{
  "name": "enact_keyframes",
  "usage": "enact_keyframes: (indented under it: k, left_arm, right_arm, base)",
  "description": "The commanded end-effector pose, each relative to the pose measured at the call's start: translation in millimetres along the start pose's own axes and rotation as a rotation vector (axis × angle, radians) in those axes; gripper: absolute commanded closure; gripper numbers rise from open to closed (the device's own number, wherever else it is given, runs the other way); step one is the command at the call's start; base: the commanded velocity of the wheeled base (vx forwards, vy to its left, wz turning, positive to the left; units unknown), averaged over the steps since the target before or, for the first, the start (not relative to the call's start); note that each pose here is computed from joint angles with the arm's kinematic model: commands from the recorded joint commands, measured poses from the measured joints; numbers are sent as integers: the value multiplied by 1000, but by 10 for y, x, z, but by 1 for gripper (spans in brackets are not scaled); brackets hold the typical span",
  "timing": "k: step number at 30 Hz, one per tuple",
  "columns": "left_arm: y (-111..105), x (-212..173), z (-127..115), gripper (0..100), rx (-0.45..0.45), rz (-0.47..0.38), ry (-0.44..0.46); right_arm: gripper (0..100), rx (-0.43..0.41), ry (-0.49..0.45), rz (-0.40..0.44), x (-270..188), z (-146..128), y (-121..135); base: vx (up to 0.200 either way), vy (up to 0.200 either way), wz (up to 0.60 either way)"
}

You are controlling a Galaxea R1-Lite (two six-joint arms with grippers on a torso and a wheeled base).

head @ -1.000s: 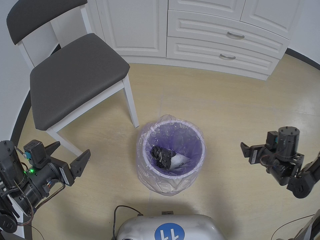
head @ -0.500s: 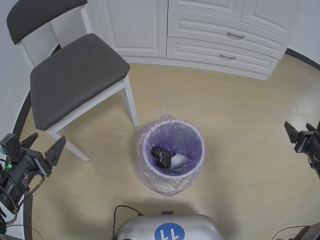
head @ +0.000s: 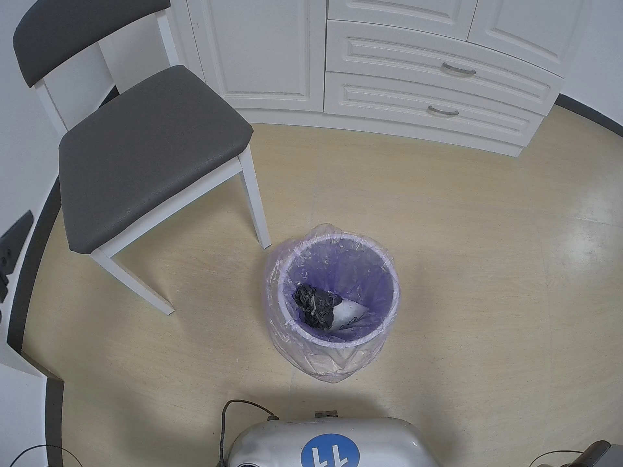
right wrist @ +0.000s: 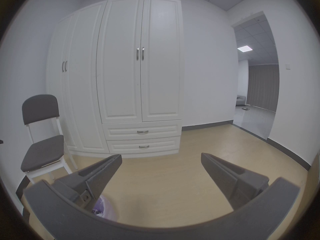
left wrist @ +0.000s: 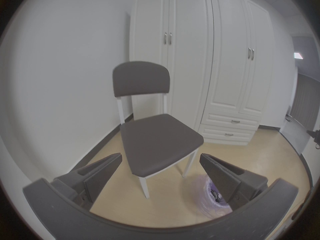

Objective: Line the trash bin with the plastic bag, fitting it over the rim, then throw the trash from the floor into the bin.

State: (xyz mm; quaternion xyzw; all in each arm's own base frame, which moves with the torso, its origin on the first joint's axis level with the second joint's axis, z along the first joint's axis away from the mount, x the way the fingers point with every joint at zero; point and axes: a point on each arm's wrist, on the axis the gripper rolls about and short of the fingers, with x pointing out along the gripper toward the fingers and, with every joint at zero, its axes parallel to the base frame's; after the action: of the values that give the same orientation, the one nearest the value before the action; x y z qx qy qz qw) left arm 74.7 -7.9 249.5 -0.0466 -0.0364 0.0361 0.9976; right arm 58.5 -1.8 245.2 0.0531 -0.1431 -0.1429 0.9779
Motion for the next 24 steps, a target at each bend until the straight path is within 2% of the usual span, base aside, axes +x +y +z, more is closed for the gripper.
enact_keyframes:
  k: [1,4,10,16,21,24]
  left_arm:
    - [145,-490,80,0,-36,86,-148]
    - [184,-621,43,0,-36,121,-143]
    - [243,-848,-73,0,-30,127,-119]
    - [318,-1178,-235,0,-28,146,-126]
    - [336,-1349,-386,0,-17,189,-113]
    - [334,-1441,-506,0,-8,224,-109]
  right_arm:
    - [0,42,-112,-24,-556,161,-245]
    - [0,28,-97,-43,-714,98,-310]
    - [0,11,-87,-101,-983,-63,-395]
    - [0,22,-42,-4,-1179,-259,-498]
    - [0,57,-10,-15,-1154,-372,-491]
    - [0,40,-31,-72,-1236,-442,-488]
  base:
    - [0,0,0]
    - [0,0,0]
    - [0,0,0]
    - [0,0,0]
    - [0,0,0]
    - [0,0,0]
